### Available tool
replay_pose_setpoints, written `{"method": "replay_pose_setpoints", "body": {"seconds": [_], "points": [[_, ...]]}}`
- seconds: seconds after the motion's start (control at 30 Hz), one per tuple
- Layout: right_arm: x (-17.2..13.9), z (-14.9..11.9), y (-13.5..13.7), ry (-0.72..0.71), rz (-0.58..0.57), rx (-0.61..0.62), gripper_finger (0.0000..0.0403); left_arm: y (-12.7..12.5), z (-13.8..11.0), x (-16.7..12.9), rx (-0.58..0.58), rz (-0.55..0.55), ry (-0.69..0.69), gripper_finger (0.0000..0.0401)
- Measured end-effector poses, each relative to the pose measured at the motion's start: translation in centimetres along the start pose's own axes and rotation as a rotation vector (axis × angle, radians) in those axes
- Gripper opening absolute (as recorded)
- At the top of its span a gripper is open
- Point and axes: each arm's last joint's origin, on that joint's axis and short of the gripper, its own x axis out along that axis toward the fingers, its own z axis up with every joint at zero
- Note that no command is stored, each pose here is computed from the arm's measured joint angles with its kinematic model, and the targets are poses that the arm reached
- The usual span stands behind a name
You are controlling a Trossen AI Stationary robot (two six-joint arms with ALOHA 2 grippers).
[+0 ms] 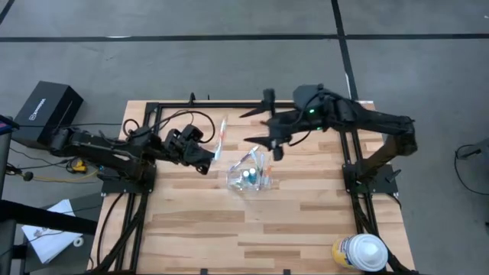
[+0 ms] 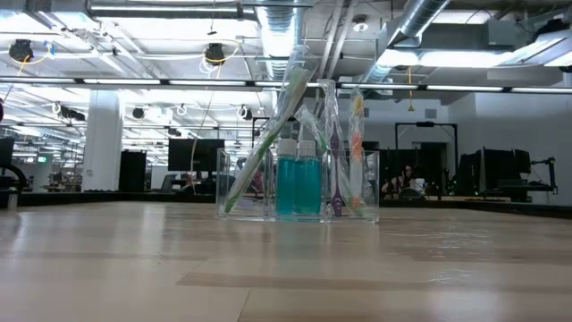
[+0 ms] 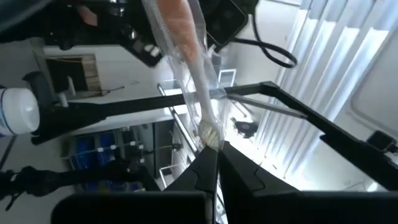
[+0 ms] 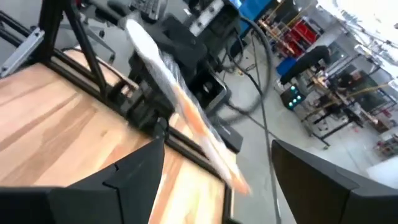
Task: Pick & Place toothbrushing station
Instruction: Put the orange toothbrush into the transparent organizer
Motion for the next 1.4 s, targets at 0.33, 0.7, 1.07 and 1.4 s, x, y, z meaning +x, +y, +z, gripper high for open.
{"method": "replay_pose_setpoints", "body": {"seconds": [0.33, 0.7, 1.07, 1.4], "points": [[3.2, 3.0, 0.6, 0.000, 0.075, -0.042, 0.0286, -0.2, 0.4, 0.7, 0.014, -0.004, 0.026, 0.0001], [4.5, 4.1, 1.6, -0.010, 0.110, -0.060, 0.0285, -0.4, 0.3, 0.7, 0.027, -0.019, 0.042, 0.0001], [4.5, 4.2, 1.4, -0.021, 0.094, -0.062, 0.0285, -0.4, 0.3, 0.7, 0.027, -0.020, 0.042, 0.0001], [4.5, 4.1, 1.3, -0.025, 0.092, -0.072, 0.0208, -0.4, 0.3, 0.7, 0.027, -0.019, 0.042, 0.0001]]}}
